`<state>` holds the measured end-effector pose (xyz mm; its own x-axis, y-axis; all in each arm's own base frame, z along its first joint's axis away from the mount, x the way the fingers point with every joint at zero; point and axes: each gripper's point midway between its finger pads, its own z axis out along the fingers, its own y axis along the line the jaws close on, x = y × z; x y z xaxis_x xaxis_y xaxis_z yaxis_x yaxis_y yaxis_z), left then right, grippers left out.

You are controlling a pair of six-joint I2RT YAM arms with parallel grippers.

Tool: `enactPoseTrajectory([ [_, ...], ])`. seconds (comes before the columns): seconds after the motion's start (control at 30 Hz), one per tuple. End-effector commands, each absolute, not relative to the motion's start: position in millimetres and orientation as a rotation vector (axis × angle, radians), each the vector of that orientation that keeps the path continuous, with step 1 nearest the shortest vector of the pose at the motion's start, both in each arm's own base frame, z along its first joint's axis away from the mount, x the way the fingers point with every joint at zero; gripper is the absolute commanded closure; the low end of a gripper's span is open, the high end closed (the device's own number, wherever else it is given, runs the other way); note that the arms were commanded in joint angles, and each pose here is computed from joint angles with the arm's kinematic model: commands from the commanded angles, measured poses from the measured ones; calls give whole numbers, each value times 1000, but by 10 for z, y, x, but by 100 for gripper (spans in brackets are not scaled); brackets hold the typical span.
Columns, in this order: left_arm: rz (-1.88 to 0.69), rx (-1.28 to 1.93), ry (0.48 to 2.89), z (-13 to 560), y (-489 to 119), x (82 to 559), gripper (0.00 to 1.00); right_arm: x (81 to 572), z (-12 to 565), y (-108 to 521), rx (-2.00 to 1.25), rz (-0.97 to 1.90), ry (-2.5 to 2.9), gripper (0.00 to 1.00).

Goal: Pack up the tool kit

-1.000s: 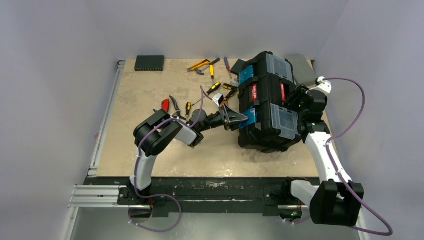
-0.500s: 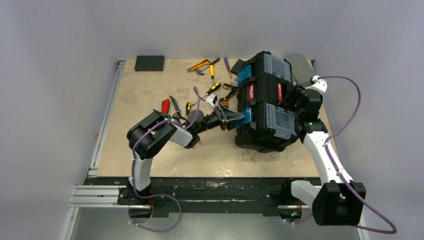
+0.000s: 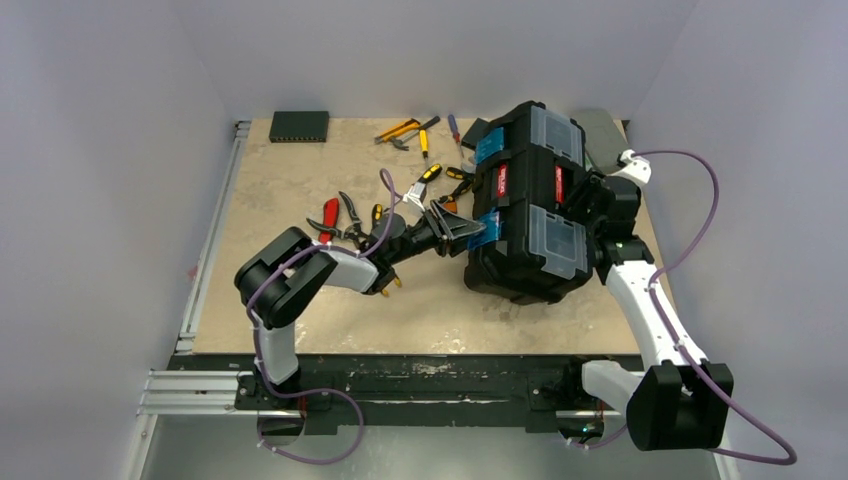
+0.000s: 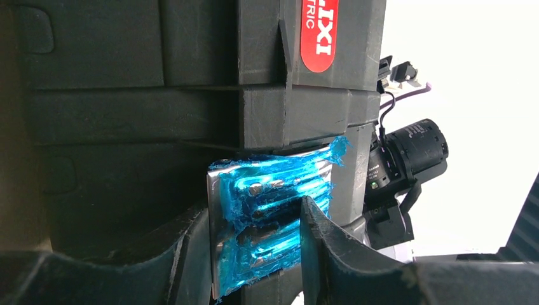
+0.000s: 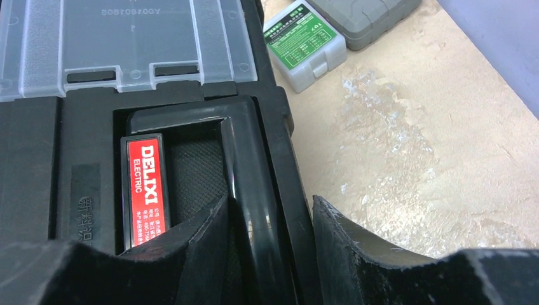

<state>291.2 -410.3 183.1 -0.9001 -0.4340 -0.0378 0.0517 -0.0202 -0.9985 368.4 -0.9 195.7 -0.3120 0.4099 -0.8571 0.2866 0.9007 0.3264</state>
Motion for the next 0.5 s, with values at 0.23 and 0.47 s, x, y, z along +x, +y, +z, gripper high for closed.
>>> enactPoseTrajectory([
  [0.23, -1695, -304, 2098, 1455, -4138, 2836, 100, 2847, 1044, 1216, 215, 556, 2460, 100],
  [0.47, -1569, -291, 2148, 1395, -4049, 2858, 100, 2853, 1042, 1226, 201, 515, 2465, 100],
])
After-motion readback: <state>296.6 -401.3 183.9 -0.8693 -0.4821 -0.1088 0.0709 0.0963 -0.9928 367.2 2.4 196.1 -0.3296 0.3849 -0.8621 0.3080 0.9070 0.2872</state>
